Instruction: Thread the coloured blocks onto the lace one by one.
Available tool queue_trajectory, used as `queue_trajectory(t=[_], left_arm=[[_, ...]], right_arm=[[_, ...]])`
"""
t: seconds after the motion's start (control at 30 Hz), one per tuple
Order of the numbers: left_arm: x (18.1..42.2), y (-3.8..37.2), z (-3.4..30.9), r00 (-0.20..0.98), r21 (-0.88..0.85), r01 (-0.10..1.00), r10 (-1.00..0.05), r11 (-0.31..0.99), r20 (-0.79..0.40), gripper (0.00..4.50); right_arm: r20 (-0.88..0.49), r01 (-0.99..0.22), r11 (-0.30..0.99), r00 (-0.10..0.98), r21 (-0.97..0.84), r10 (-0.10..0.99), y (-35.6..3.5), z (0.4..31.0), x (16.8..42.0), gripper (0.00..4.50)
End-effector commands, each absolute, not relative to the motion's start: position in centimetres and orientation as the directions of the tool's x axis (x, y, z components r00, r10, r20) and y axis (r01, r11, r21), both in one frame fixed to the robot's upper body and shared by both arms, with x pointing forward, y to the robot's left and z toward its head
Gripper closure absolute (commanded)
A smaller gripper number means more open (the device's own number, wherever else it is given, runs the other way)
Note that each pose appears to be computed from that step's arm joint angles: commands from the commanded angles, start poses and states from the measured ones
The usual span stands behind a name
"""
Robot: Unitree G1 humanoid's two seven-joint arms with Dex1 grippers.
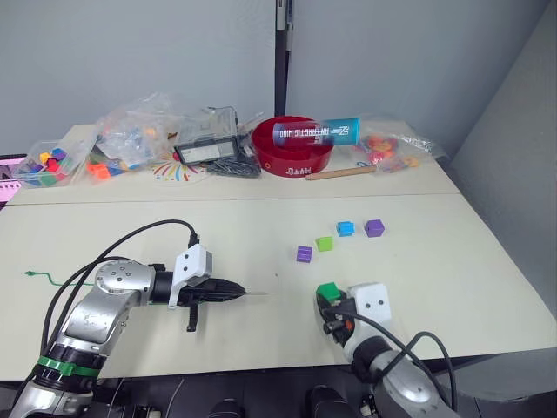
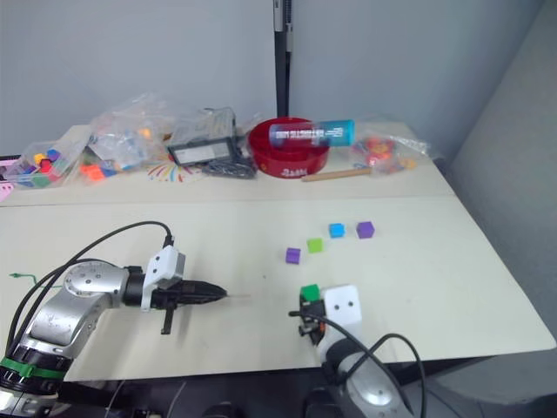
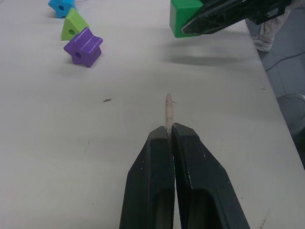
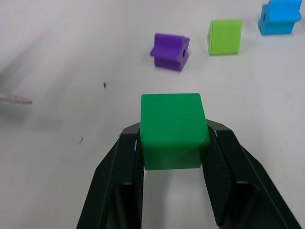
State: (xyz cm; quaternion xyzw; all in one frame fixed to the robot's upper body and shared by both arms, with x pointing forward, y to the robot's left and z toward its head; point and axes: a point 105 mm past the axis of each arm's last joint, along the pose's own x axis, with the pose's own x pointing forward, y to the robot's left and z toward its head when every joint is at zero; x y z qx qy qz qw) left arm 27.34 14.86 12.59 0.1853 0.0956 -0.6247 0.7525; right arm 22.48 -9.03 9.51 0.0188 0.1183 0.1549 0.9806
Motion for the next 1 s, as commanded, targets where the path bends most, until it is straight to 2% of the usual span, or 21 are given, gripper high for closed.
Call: queue_trajectory(t=[0.03, 0.17, 0.37, 0.43, 0.57, 0.67, 0.77, 0.87, 0.93, 1.0], left_arm=[[27.2, 15.0, 13.5, 0.183, 0.167, 0.978, -0.908, 0.127, -0.376, 4.5], [26.9, 15.4, 13.7, 0.175, 0.157, 0.98, -0.903, 0.122, -0.393, 4.5], [26.8, 15.6, 13.8, 0.168, 0.152, 0.982, -0.899, 0.115, -0.404, 4.5], [26.9, 15.6, 13.8, 0.171, 0.153, 0.981, -0.899, 0.118, -0.403, 4.5], [26.8, 15.6, 13.8, 0.171, 0.149, 0.981, -0.901, 0.12, -0.399, 4.5], [26.7, 15.5, 13.7, 0.174, 0.149, 0.981, -0.902, 0.124, -0.395, 4.5], [26.9, 15.6, 13.8, 0.186, 0.154, 0.979, -0.902, 0.135, -0.389, 4.5], [26.8, 15.5, 13.9, 0.19, 0.158, 0.978, -0.902, 0.138, -0.387, 4.5], [26.6, 15.5, 13.9, 0.188, 0.158, 0.978, -0.903, 0.136, -0.386, 4.5], [26.4, 15.4, 13.9, 0.186, 0.159, 0.978, -0.903, 0.133, -0.387, 4.5]], right_arm=[[-0.248, -0.315, 0.945, 0.912, 0.093, 0.328, -8.6, 8.8, 22.0, 3.34], [-0.294, -0.321, 0.941, 0.894, 0.106, 0.338, -8.0, 6.6, 22.3, 3.34], [-0.3, -0.319, 0.939, 0.89, 0.13, 0.344, -8.3, 5.7, 22.5, 3.34], [-0.266, -0.321, 0.937, 0.899, 0.137, 0.347, -8.7, 6.5, 22.6, 2.31], [-0.206, -0.391, 0.914, 0.891, 0.106, 0.405, -9.2, 8.3, 22.4, 1.0], [-0.162, -0.499, 0.865, 0.851, 0.053, 0.5, -9.8, 10.2, 22.0, 0.02], [-0.158, -0.64, 0.768, 0.76, -0.016, 0.63, -10.3, 11.8, 21.8, 0.02], [-0.197, -0.792, 0.607, 0.606, -0.066, 0.77, -10.9, 12.9, 21.8, 0.02], [-0.241, -0.895, 0.444, 0.442, -0.049, 0.864, -11.2, 13.3, 21.5, 0.02], [-0.293, -0.955, 0.296, 0.291, -0.029, 0.911, -11.7, 13.4, 21.4, 0.02]])
